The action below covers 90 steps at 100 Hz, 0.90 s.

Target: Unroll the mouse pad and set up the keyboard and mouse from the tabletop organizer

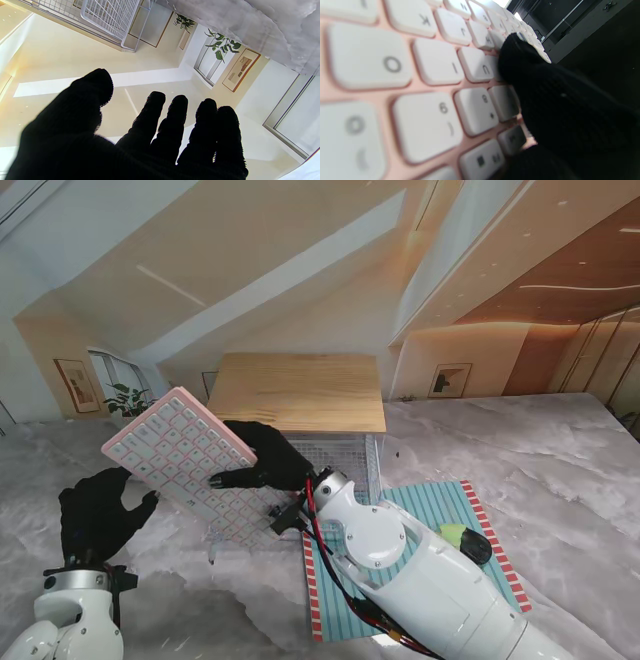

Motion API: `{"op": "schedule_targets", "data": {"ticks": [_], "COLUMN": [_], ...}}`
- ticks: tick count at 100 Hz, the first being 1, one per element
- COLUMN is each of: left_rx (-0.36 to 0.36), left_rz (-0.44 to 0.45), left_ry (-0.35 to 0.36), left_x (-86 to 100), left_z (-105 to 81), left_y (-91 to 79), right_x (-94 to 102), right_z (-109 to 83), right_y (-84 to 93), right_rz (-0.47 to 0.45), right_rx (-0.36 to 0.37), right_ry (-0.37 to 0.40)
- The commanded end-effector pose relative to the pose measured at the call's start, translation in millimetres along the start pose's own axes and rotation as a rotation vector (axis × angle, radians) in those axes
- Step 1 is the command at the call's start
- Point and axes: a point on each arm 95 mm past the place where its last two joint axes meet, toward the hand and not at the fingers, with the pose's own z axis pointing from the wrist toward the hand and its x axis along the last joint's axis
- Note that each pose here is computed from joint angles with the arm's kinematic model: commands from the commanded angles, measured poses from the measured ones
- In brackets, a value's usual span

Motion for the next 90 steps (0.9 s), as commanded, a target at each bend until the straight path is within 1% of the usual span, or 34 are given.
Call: {"op": "schedule_targets", "data": {"ticks": [1, 19, 38, 65, 90], "left_rx": [-0.003, 0.003, 0.006, 0.027, 0.044], "left_rz": [-0.001, 0.015, 0.025, 0.042, 0.051], "left_ry": [0.002, -0.007, -0.015, -0.033, -0.037], "left_x": [-0.6, -9.9, -22.3, -37.1, -41.5], "left_z": [-2.1, -3.9, -5.7, -6.2, -5.1], "left_y": [-0.9, -3.9, -8.3, -13.2, -16.5], "right_x": [0.7, -5.0, -9.5, -16.2, -29.6], "right_z": [2.1, 1.1, -2.6, -5.0, -2.8], "right_y": [-7.2, -11.3, -11.9, -8.9, -13.9], "right_rz": [0.007, 0.021, 0.030, 0.051, 0.073], "right_rx": [0.031, 0.089, 0.148, 0.287, 0.417], "right_ry": [0.009, -0.006, -0.017, -0.041, -0.077]}}
